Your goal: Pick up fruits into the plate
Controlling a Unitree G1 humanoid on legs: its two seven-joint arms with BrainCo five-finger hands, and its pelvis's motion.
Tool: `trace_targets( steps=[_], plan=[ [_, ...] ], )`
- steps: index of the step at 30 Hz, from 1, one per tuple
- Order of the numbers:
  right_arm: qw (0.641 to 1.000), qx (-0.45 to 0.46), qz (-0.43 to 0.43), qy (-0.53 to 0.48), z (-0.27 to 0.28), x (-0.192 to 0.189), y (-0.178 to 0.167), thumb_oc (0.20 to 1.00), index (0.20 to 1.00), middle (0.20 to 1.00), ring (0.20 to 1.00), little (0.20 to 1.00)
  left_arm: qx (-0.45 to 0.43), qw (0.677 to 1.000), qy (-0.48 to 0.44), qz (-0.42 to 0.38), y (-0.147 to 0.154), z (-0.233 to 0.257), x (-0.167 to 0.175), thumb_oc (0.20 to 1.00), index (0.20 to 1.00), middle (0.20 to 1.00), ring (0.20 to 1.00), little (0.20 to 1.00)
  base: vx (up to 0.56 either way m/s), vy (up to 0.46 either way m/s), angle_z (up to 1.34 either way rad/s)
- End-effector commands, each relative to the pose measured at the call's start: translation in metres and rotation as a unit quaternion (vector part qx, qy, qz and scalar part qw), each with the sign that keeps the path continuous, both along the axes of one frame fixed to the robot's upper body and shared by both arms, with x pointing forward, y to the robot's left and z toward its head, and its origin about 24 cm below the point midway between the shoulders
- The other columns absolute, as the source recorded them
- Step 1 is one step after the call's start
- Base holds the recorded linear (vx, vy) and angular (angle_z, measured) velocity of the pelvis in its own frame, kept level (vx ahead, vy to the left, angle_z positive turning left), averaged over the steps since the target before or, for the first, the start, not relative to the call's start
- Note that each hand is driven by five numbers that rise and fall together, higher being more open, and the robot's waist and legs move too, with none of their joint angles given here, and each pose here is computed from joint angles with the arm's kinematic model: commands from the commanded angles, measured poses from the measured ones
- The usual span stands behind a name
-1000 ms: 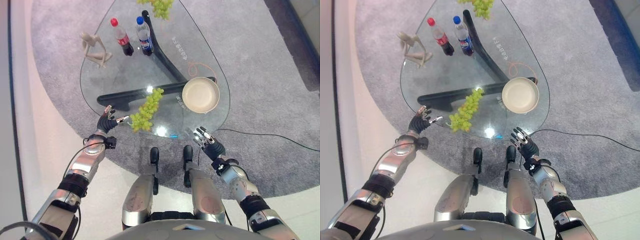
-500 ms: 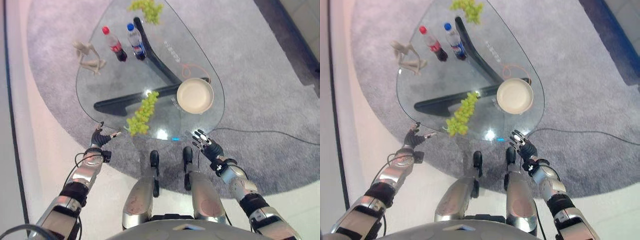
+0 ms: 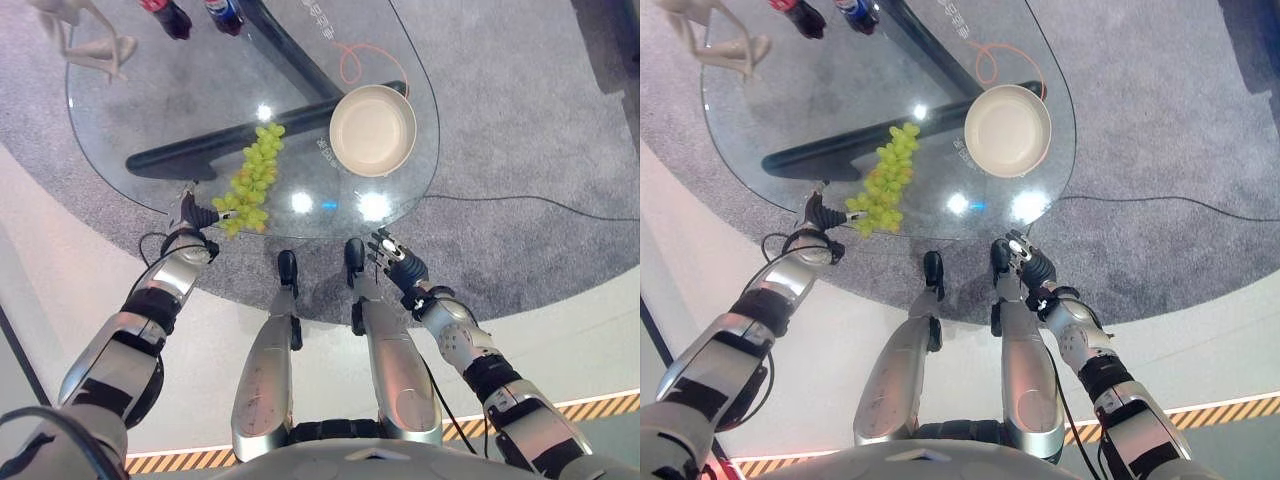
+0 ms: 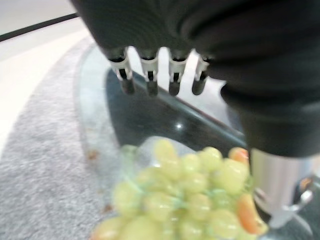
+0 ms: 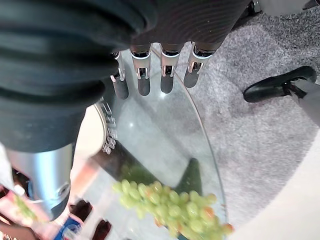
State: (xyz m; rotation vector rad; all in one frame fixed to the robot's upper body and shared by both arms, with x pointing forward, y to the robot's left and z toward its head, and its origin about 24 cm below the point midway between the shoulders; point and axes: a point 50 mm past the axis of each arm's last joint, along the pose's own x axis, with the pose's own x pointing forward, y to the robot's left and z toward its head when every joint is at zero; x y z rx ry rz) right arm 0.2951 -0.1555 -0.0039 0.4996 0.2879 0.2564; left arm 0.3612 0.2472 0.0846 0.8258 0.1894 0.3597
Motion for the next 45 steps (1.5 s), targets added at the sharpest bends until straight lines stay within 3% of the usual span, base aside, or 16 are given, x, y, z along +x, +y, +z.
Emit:
trace_targets(
  steps=[1, 18, 36, 37, 45],
  plan=[
    [0.999, 0.03, 0.014, -0.033, 0.009, -0.007, 0.01, 1.0, 1.0, 1.0, 1.0, 1.0, 0.063, 0.996, -0.022, 0.06, 0.026, 0.026, 0.004, 1.0, 1.0, 1.0, 1.0, 1.0, -0.03, -0.096, -0.05],
    [0.992, 0.09, 0.032, -0.088, 0.031, -0.004, 0.032, 1.0, 1.0, 1.0, 1.0, 1.0, 0.209, 0.96, 0.025, 0.184, 0.042, 0.077, 0.02, 1.0, 1.0, 1.0, 1.0, 1.0, -0.04, -0.083, 0.0],
    [0.986, 0.108, 0.043, -0.121, 0.045, -0.002, 0.035, 1.0, 1.0, 1.0, 1.0, 1.0, 0.225, 0.947, 0.102, 0.203, 0.044, 0.06, 0.014, 1.0, 1.0, 1.0, 1.0, 1.0, -0.01, -0.004, -0.01],
    [0.986, 0.109, 0.044, -0.121, 0.046, -0.003, 0.036, 1.0, 1.0, 1.0, 1.0, 1.0, 0.229, 0.946, 0.105, 0.202, 0.044, 0.058, 0.014, 0.2, 0.2, 0.2, 0.2, 0.2, 0.0, 0.0, 0.0],
    [0.985, 0.108, 0.049, -0.127, 0.048, -0.002, 0.038, 1.0, 1.0, 1.0, 1.0, 1.0, 0.227, 0.946, 0.118, 0.201, 0.047, 0.055, 0.013, 0.2, 0.2, 0.2, 0.2, 0.2, 0.0, 0.001, 0.0]
  ],
)
